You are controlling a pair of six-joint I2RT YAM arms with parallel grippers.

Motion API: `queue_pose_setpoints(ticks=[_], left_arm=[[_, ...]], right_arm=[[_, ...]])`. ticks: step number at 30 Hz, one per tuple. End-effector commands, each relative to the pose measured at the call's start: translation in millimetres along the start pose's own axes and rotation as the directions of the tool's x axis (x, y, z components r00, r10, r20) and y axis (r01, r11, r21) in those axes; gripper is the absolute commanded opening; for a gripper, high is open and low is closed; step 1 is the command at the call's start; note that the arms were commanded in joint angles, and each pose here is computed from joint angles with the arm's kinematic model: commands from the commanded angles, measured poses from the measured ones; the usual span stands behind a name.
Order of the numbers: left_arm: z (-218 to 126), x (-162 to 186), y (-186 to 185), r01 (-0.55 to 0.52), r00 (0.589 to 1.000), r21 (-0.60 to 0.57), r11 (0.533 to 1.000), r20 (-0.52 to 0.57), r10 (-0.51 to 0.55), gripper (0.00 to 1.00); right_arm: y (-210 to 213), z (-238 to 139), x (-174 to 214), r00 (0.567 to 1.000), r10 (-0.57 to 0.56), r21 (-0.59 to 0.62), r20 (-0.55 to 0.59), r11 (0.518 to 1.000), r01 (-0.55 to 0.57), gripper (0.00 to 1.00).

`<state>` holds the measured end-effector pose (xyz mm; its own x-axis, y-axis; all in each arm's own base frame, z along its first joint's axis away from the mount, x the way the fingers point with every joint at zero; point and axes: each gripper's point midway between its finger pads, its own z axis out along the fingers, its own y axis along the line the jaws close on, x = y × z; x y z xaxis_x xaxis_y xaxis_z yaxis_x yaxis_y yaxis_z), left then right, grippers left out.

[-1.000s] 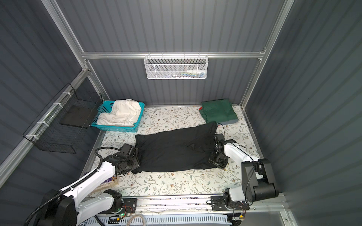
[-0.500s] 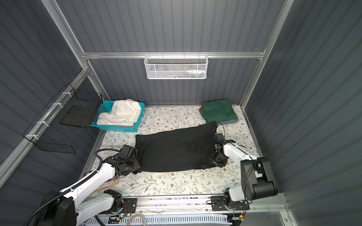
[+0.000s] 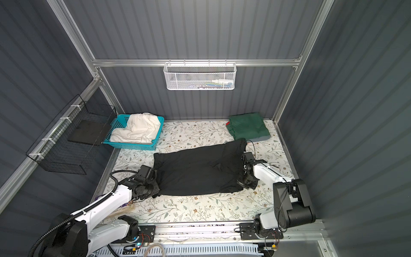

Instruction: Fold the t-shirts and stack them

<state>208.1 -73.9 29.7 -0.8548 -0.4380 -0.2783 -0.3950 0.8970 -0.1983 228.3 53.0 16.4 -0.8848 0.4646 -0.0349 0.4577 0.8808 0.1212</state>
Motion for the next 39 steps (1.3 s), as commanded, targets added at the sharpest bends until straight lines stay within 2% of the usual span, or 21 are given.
queue_pose_setpoints(ticks=[1,5,9,18,26,35,39], left_arm=[[-2,-3,-4,-0.013,1.0,0.002,1.0,0.001,0.013,0.26],[-6,-8,-5,-0.025,1.0,-0.012,1.0,0.009,0.025,0.24],[-10,-14,-10,-0.029,0.999,-0.005,1.0,0.022,0.029,0.1],[-10,-17,-9,-0.041,0.999,-0.024,0.999,0.027,0.041,0.04],[-10,-17,-8,-0.045,0.999,-0.031,0.998,0.029,0.046,0.04],[-11,-16,-4,-0.044,0.999,-0.043,0.998,0.029,0.045,0.04],[-12,-16,-3,-0.046,0.998,-0.051,0.998,0.03,0.048,0.0]], right_arm=[[-9,-1,5,1.0,-0.003,0.037,0.003,0.999,0.002,0.0],[-13,-12,7,1.0,-0.005,0.047,0.028,0.999,0.004,0.0],[-19,-24,12,0.999,-0.002,0.049,0.046,0.999,0.0,0.0],[-20,-27,19,0.999,0.004,0.036,0.034,0.999,-0.005,0.02],[-18,-17,23,1.0,0.001,0.034,-0.006,0.999,-0.001,0.21],[-22,-16,20,1.0,-0.012,0.069,0.003,0.998,0.012,0.29],[-26,-24,11,0.999,-0.035,0.106,0.037,0.994,0.031,0.33]])
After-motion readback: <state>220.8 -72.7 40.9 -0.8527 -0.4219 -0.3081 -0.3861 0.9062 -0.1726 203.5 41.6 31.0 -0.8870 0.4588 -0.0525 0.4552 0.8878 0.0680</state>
